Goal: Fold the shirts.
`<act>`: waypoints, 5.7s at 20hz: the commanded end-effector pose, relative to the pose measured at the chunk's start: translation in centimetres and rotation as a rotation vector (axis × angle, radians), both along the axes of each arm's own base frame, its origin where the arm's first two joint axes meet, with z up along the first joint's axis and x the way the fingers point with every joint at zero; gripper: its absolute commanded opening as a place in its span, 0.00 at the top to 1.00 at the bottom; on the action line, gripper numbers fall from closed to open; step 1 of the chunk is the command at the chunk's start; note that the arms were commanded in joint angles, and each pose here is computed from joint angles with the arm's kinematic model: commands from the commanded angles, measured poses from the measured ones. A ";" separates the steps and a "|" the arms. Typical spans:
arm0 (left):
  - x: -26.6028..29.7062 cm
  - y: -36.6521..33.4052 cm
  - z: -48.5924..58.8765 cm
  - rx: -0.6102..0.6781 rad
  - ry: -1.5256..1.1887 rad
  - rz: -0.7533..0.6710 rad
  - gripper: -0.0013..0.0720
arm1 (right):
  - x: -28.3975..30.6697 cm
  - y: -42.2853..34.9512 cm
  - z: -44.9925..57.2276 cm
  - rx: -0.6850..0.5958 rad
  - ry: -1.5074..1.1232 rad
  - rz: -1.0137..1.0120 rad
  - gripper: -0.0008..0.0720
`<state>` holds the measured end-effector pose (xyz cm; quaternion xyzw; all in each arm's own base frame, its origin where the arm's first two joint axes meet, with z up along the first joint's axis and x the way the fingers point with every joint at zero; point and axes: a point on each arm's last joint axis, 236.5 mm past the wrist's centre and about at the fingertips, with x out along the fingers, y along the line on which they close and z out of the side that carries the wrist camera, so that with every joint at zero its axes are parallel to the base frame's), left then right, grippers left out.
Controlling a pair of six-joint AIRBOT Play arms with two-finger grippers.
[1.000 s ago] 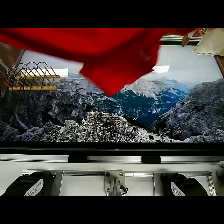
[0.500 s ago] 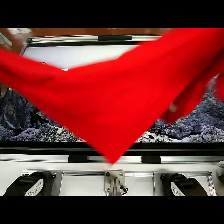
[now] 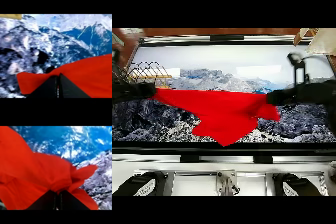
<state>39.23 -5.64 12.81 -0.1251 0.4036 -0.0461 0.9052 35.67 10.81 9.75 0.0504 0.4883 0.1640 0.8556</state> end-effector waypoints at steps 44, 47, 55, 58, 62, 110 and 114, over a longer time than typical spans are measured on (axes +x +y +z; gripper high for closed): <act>-2.8 -13.3 18.9 -0.111 -0.396 -0.580 0.94 | 5.4 0.1 14.9 0.124 -0.418 -0.093 0.91; -9.3 -6.7 39.6 -0.026 -0.911 -0.396 0.94 | 2.2 -2.8 34.2 0.238 -0.916 -0.196 0.91; -12.7 6.4 38.8 0.157 -0.818 0.121 0.94 | -5.4 -6.2 40.3 0.145 -1.018 -0.255 0.91; -10.9 6.6 32.2 0.106 -0.593 0.089 0.94 | -5.1 -6.9 35.8 0.063 -0.845 -0.268 0.91; -10.4 4.2 32.0 0.047 -0.598 -0.004 0.94 | -5.5 -5.5 34.6 0.102 -0.780 -0.227 0.91; -16.9 -19.0 -11.2 -0.448 0.503 -0.398 0.00 | -3.5 6.2 -8.4 0.023 0.506 0.098 0.19; -11.0 -7.8 -9.7 -0.341 0.438 -0.197 0.00 | -5.0 6.0 -8.6 0.015 0.566 0.104 0.19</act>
